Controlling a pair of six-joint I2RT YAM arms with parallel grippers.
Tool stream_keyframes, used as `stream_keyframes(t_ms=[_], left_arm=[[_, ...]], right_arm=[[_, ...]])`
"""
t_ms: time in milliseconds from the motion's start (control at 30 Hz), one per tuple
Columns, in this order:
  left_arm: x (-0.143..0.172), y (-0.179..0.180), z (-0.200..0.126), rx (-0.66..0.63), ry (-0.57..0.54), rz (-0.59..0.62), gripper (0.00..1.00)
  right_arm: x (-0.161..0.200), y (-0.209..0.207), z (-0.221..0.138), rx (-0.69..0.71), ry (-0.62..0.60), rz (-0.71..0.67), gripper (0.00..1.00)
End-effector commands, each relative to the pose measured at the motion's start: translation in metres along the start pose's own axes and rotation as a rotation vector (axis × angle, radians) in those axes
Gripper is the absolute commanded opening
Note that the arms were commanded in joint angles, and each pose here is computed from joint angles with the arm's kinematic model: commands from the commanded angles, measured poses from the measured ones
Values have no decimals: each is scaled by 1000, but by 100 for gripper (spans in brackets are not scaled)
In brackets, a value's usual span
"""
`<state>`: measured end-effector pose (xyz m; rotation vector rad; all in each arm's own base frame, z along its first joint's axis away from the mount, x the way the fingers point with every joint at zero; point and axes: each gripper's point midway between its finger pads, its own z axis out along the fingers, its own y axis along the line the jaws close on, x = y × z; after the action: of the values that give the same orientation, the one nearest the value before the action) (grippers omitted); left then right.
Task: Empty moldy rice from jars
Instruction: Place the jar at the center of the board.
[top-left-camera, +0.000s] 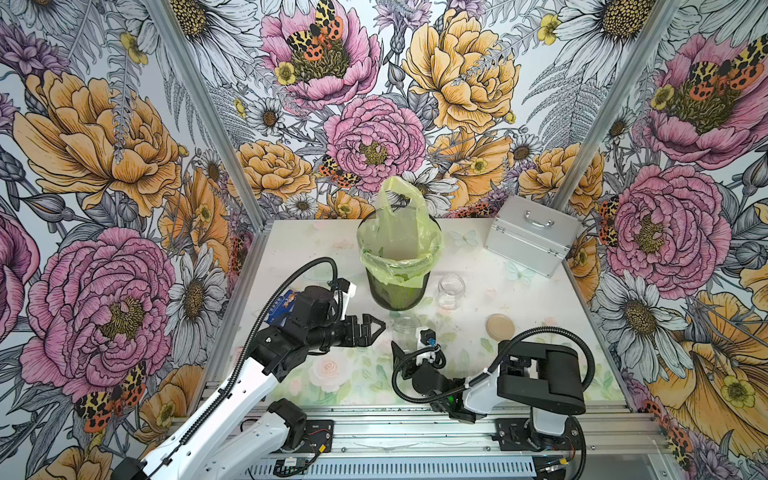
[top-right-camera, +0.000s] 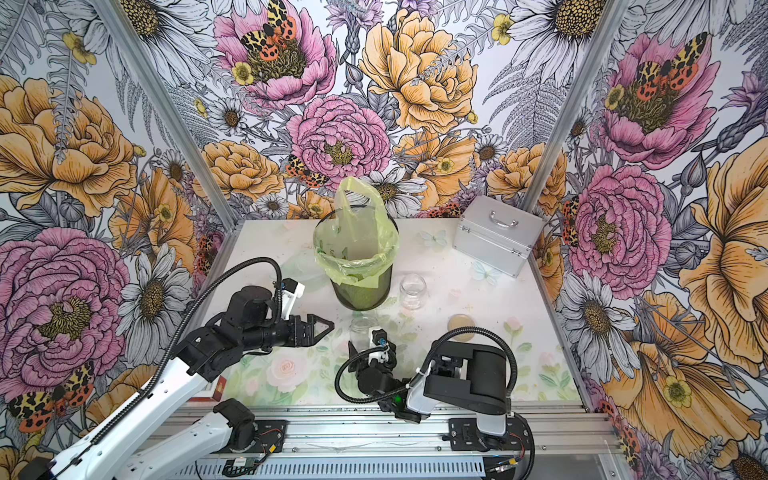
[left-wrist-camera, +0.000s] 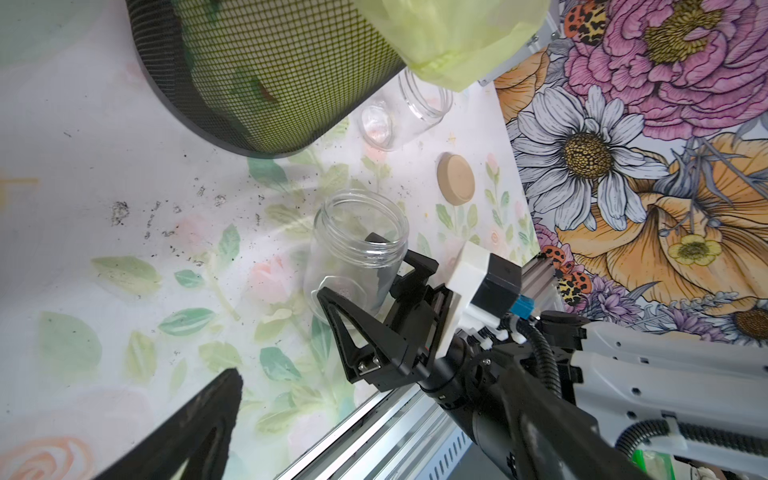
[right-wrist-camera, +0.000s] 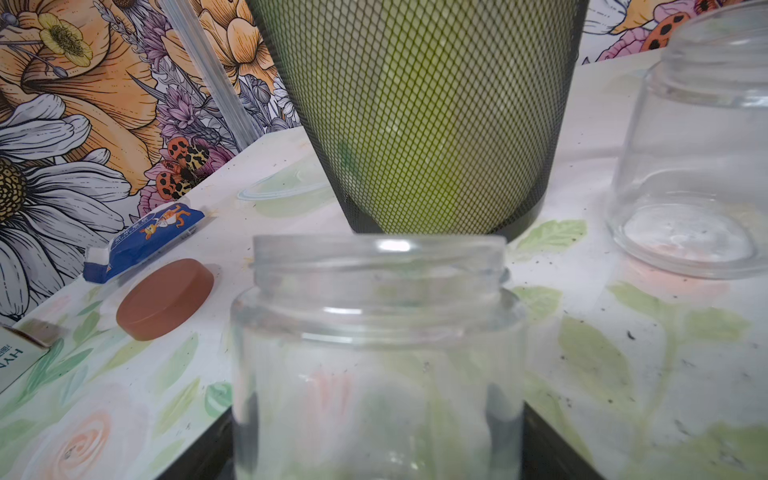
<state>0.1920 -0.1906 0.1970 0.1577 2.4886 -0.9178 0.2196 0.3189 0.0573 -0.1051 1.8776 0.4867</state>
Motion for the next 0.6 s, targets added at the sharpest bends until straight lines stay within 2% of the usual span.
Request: stream_keyframes(t_ms=[0,233,567], left_arm=[[-2,9,6,-92,4,2,99],[9,26,31,-193,67,-22,99],[-7,19,63,-144,50,-53,99]], right_arm=[[70,-20,-7,0,217,-140,14],[82,-20,-9,-9,227,-147,12],[99,-25,-9,-9,252,-155,10]])
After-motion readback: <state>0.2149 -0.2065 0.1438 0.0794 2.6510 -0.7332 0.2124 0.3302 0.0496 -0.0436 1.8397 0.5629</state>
